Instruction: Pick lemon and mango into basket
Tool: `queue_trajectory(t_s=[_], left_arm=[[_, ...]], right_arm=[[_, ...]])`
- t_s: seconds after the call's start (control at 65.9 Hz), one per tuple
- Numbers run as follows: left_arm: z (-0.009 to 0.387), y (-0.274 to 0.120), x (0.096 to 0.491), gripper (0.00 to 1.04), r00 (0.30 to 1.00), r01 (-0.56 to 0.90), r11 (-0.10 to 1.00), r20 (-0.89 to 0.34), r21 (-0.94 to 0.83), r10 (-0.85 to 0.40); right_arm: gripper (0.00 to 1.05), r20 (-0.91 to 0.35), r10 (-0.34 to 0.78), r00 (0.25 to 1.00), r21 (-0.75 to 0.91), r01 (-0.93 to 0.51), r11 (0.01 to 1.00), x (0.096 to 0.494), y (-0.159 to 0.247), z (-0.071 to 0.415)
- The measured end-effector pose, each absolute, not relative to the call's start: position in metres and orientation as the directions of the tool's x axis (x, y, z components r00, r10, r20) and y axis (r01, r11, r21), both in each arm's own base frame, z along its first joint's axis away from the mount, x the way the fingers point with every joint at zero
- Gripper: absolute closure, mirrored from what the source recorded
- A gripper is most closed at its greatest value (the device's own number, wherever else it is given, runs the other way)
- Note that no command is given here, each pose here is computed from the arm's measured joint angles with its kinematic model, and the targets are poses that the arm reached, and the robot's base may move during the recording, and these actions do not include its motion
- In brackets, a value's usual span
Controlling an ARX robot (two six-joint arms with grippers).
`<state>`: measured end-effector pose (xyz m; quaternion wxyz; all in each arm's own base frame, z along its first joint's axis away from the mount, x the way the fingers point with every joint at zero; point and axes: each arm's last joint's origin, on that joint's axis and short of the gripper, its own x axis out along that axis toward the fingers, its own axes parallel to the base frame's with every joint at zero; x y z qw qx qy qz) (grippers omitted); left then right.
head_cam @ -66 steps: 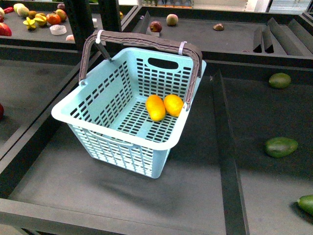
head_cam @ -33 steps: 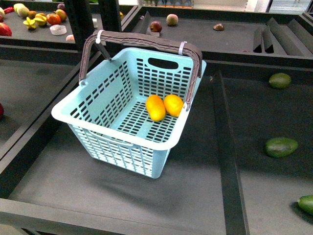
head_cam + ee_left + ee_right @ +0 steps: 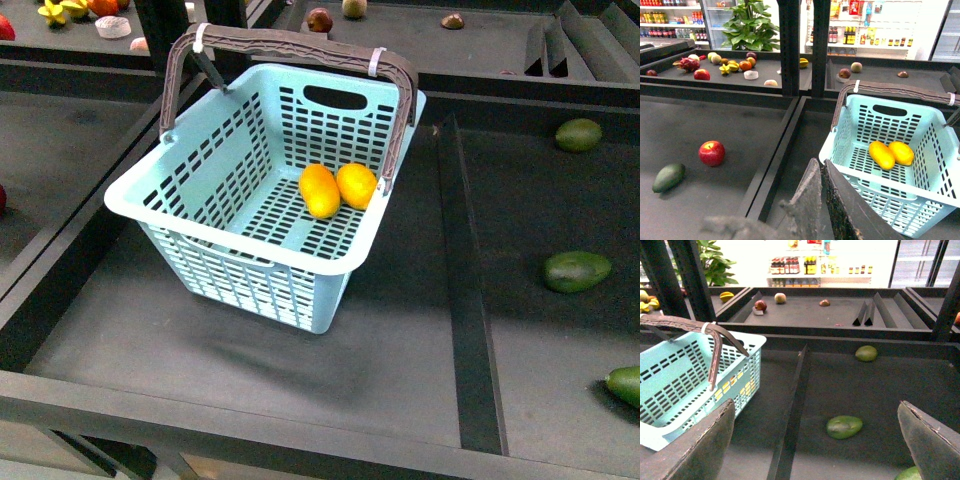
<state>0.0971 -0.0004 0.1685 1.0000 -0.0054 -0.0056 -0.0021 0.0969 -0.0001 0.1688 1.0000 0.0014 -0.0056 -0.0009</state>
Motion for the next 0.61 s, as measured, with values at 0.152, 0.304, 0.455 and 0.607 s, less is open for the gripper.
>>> queue_trajectory(t_s=[0.152, 0.304, 0.455, 0.607], left_arm=[[0.1685, -0.0004, 0.0971, 1.01, 1.000, 0.004, 1.000, 0.011, -0.011, -0.004], [0.1685, -0.0004, 0.0971, 1.01, 1.000, 0.004, 1.000, 0.011, -0.011, -0.004], [0.1685, -0.0004, 0.0971, 1.01, 1.000, 0.004, 1.000, 0.011, -0.011, -0.004], [0.1685, -0.0004, 0.0971, 1.01, 1.000, 0.004, 1.000, 0.011, -0.011, -0.004]], right_arm=[[0.09, 0.011, -0.002, 1.000, 0.003, 0.002, 1.000, 0.0969, -0.0001, 0.1688], [0.09, 0.011, -0.002, 1.000, 0.003, 0.002, 1.000, 0.0969, -0.0001, 0.1688], [0.09, 0.011, -0.002, 1.000, 0.003, 0.002, 1.000, 0.0969, -0.0001, 0.1688], [0.09, 0.011, -0.002, 1.000, 0.003, 0.002, 1.000, 0.0969, -0.0001, 0.1688]])
